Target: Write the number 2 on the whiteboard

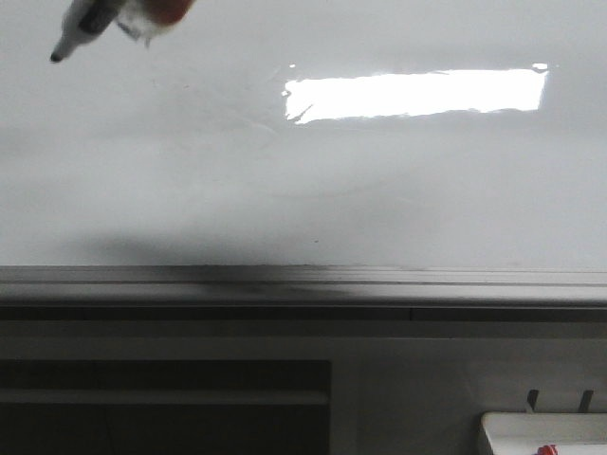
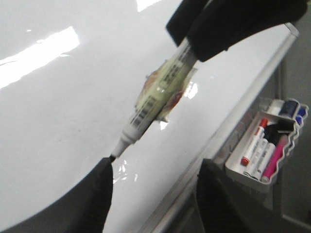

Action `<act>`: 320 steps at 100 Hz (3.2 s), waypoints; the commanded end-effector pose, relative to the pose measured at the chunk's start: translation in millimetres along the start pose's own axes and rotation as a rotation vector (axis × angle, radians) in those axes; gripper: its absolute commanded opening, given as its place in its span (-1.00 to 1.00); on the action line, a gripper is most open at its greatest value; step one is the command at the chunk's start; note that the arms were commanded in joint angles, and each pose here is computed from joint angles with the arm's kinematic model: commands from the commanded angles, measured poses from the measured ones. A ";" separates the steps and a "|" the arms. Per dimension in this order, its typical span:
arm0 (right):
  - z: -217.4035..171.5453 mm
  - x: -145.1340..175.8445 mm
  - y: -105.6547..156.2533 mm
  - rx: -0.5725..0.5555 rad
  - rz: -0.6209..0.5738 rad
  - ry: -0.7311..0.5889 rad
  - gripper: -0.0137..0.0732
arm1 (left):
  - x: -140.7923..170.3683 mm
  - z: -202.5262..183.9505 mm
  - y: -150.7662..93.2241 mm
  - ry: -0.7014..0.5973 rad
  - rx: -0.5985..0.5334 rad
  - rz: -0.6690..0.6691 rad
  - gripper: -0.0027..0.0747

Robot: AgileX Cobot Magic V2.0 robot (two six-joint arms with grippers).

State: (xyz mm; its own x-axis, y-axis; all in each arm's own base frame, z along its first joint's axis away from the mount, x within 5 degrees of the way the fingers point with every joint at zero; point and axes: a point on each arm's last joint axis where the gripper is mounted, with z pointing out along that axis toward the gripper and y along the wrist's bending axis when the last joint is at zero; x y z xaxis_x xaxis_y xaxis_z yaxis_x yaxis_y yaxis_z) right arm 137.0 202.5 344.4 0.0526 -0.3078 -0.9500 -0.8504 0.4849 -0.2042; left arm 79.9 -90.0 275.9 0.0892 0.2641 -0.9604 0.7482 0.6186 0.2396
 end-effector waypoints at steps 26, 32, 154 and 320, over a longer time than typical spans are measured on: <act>-15.1 -15.1 -17.0 0.186 -0.015 -0.163 -0.85 | -17.9 -14.5 43.8 -0.172 -0.364 -0.266 -0.17; -14.2 -14.9 -18.2 0.197 -0.015 -0.166 -0.85 | -17.5 -16.8 49.4 -0.185 -0.416 -0.284 -0.17; 26.3 -6.5 -71.8 0.293 0.042 -0.011 -0.85 | -19.8 -21.3 57.4 -0.230 -0.493 -0.283 -0.17; -18.0 39.4 -31.1 0.057 0.135 0.166 -0.85 | -22.7 -16.3 46.3 -0.188 -0.399 -0.035 -0.17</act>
State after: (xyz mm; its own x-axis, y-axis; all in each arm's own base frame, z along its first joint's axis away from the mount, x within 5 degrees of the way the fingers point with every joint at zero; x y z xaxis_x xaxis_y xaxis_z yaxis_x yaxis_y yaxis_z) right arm 162.0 155.0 292.7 -0.2361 -0.3762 -0.8959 -0.7798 0.6235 -0.0563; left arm 105.0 -50.2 292.3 0.0804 0.1061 -0.9911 0.4239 0.8963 0.1303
